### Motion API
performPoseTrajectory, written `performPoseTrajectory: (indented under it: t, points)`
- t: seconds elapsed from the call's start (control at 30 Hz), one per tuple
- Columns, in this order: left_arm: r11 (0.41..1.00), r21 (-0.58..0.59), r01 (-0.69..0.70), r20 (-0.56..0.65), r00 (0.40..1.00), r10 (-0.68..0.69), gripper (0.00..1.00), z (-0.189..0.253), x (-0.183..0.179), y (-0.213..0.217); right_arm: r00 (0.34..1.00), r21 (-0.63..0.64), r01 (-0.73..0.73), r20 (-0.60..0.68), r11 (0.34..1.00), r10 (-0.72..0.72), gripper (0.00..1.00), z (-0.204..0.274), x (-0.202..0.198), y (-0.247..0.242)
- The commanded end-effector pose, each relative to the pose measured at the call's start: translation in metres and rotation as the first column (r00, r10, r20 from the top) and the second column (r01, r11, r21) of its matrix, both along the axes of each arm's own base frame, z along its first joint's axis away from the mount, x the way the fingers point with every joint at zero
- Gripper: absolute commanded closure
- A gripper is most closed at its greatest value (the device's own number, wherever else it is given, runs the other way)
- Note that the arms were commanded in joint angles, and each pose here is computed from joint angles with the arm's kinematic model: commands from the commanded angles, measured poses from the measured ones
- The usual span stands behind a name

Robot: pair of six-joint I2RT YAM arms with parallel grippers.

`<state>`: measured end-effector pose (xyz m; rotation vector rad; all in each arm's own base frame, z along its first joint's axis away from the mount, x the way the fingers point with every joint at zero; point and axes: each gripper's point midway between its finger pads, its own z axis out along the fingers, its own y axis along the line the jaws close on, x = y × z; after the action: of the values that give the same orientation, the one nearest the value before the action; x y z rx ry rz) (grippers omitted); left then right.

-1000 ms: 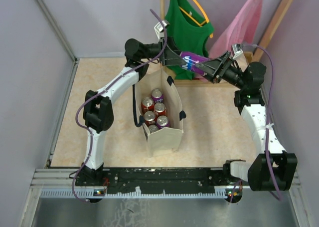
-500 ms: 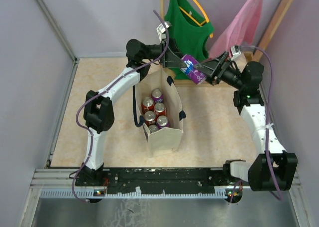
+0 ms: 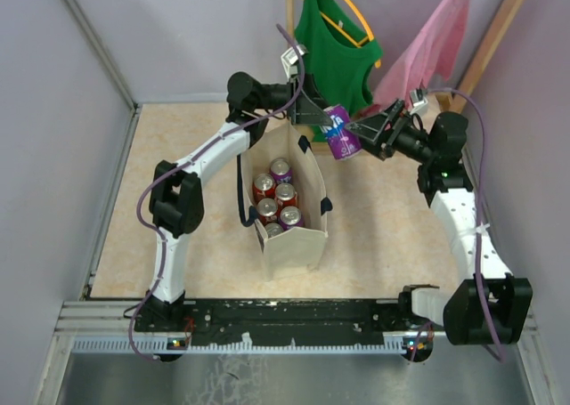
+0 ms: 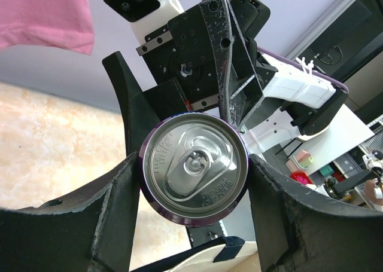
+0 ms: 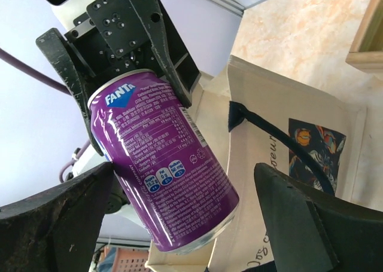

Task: Place the beverage into the canvas bag
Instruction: Place the drink at the center of the board.

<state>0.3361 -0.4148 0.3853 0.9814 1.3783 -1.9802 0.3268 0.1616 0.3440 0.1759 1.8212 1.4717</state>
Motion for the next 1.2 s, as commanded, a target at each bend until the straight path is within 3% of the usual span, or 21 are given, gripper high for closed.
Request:
performPoseTrajectory:
  t: [0.0, 0.5, 0.8, 0.97, 1.17]
  points:
    - [0.997, -0.081, -0.011, 0.102, 0.995, 0.019, 1.0, 0.039, -0.016, 0.008, 0.998, -0.054, 0.057, -0.016, 0.997, -0.058, 0.02, -0.014, 0.002, -0.006]
    - [1.0, -0.016, -0.014, 0.147, 0.989, 0.017, 1.0, 0.012, -0.008, 0.007, 0.993, -0.108, 0.117, -0.017, 0.987, -0.119, 0.02, -0.022, 0.002, -0.014]
    - [0.989, 0.006, -0.145, 0.211, 0.967, 0.141, 1.0, 0.017, 0.015, 0.003, 0.992, -0.126, 0.126, -0.007, 0.984, -0.128, 0.02, -0.02, 0.003, -0.015]
    - [0.966, -0.007, -0.259, 0.299, 0.921, 0.249, 1.0, 0.032, 0.031, 0.007, 0.991, -0.14, 0.135, -0.006, 0.981, -0.137, 0.03, -0.019, 0.002, -0.017]
    - [0.922, -0.046, -0.385, 0.44, 0.821, 0.364, 1.0, 0.049, 0.048, 0.021, 0.989, -0.146, 0.144, -0.01, 0.979, -0.147, 0.03, -0.022, 0.001, -0.018]
